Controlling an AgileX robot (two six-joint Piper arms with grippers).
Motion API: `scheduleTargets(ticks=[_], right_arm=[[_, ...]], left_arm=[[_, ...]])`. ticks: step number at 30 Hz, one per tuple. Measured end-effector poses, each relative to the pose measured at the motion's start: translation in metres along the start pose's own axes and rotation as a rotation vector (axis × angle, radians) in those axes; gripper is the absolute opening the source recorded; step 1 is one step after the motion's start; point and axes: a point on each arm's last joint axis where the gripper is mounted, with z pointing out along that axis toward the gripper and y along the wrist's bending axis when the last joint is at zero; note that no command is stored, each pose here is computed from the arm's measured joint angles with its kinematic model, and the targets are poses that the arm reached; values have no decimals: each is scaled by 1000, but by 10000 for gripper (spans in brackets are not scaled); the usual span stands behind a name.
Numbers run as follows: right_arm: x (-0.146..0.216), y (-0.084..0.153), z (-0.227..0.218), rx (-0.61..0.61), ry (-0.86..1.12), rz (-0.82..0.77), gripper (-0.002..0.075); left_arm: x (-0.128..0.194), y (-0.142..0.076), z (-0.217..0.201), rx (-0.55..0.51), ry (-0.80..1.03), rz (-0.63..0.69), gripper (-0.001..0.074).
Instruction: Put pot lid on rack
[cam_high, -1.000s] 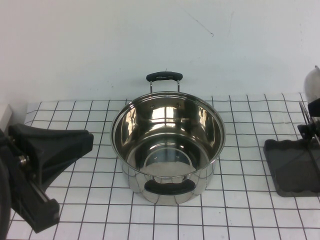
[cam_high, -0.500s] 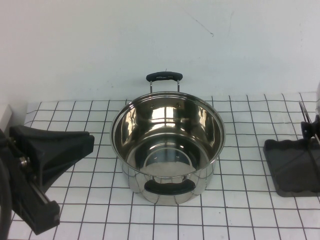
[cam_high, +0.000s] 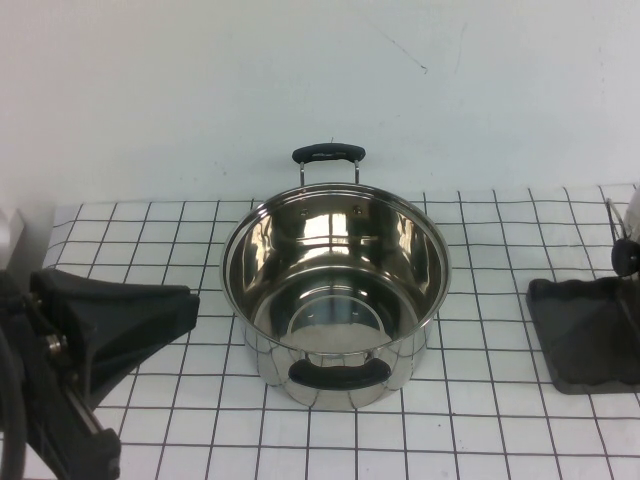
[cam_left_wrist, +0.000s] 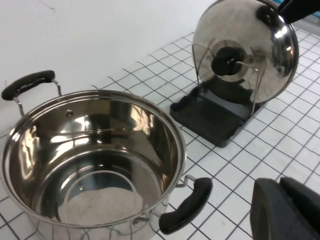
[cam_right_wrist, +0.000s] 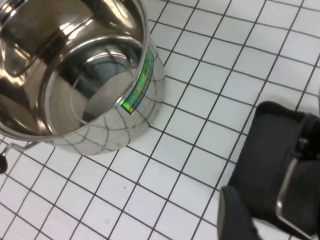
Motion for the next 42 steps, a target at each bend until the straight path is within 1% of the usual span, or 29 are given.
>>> scheduleTargets(ticks=[8, 13, 15, 18, 22, 25, 28, 30, 32, 35, 38, 42], right_arm=[[3, 15, -19, 10, -25, -30, 333], [5, 37, -48, 54, -118, -92, 333], [8, 50, -64, 84, -174, -137, 333], [16, 67, -87, 152, -242, -210, 317], [28, 83, -112, 251, -302, -279, 258], [39, 93, -121, 279, -357, -293, 203], [50, 101, -120, 246, -410, -288, 123], [58, 108, -117, 197, -459, -294, 62], [68, 118, -113, 129, -528, -313, 25], [85, 132, -108, 28, -661, -370, 6], [100, 144, -104, -77, -825, -438, 1], [121, 148, -96, -110, -992, -518, -1]], left_arm=[[1, 0, 0, 0, 8, 6, -1], [1, 3, -2, -52, 2, 19, -1], [3, 3, -8, -101, -21, 22, -1], [12, 2, -23, -210, -66, 31, -1], [28, -7, -54, -373, -176, 56, -1], [44, -15, -76, -471, -247, 50, -1], [59, -19, -93, -558, -276, 33, -1], [70, -19, -100, -612, -251, 6, -1], [80, -19, -107, -668, -225, -26, -1], [89, -19, -116, -731, -207, -47, -1], [91, -18, -118, -759, -200, -43, -1], [95, -17, -118, -765, -169, -61, -1]])
